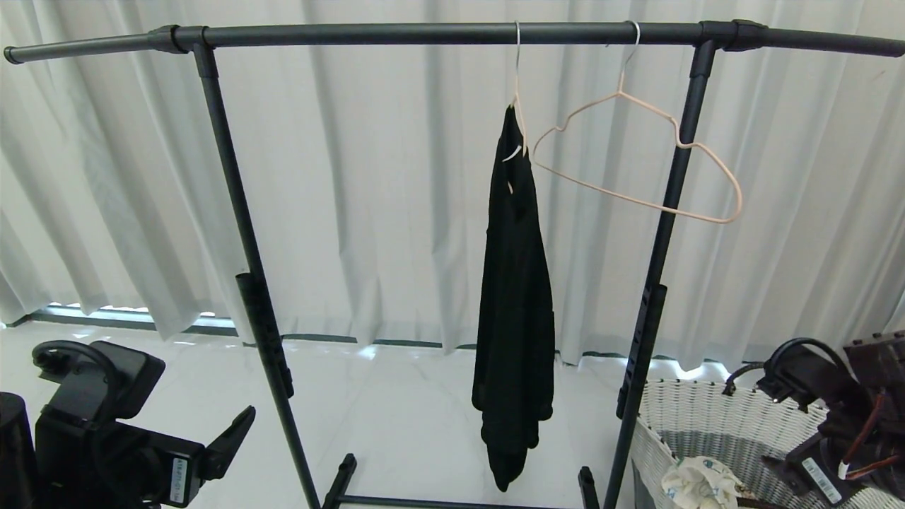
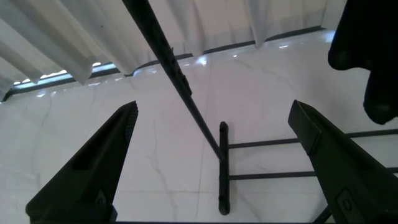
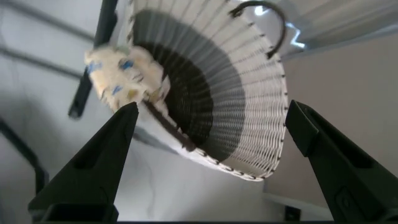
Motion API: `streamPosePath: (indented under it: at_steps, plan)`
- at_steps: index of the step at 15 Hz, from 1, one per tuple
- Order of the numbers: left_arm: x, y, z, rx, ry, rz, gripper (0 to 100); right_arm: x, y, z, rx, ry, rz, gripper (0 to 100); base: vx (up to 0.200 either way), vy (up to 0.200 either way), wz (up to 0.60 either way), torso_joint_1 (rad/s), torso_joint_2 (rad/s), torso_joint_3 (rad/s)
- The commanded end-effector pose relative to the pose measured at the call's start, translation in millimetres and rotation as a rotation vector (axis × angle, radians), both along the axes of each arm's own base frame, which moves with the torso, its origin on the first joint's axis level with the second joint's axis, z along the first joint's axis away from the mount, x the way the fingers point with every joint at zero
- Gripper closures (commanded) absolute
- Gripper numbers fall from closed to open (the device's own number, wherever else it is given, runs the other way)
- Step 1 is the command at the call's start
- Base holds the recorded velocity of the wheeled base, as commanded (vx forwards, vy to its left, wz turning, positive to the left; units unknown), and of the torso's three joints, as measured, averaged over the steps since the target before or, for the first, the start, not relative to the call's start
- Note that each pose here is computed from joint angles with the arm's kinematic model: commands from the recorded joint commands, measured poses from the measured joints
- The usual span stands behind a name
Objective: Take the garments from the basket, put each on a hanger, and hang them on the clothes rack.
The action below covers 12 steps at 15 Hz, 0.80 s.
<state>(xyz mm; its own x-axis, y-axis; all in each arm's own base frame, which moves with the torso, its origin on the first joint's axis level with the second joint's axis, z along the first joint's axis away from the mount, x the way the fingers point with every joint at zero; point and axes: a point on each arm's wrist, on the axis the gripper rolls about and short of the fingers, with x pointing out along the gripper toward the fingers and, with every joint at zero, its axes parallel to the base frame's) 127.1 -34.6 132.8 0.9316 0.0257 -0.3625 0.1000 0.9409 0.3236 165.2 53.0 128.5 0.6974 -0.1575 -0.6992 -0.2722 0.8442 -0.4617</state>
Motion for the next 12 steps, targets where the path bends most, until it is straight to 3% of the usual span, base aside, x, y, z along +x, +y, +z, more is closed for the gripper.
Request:
streamPosePath:
  at_steps: [1, 5, 12]
  plan:
    - [0, 0, 0, 0.0, -0.001, -0.002, 0, 4, 2, -24, -0.039, 0.098, 0.012, 0, 0.0, 0.0, 0.0, 0.0, 0.0, 0.0]
    - [2, -1, 3, -0.004, -0.013, -0.002, 0, 23, 11, -62, -0.05, 0.136, 0.094, 0, 0.0, 0.0, 0.0, 0.0, 0.0, 0.0]
    - [-3, 1, 6, -0.01, -0.038, 0.002, 0, 51, 21, -99, -0.052, 0.162, 0.119, 0, 0.0, 0.0, 0.0, 0.0, 0.0, 0.0]
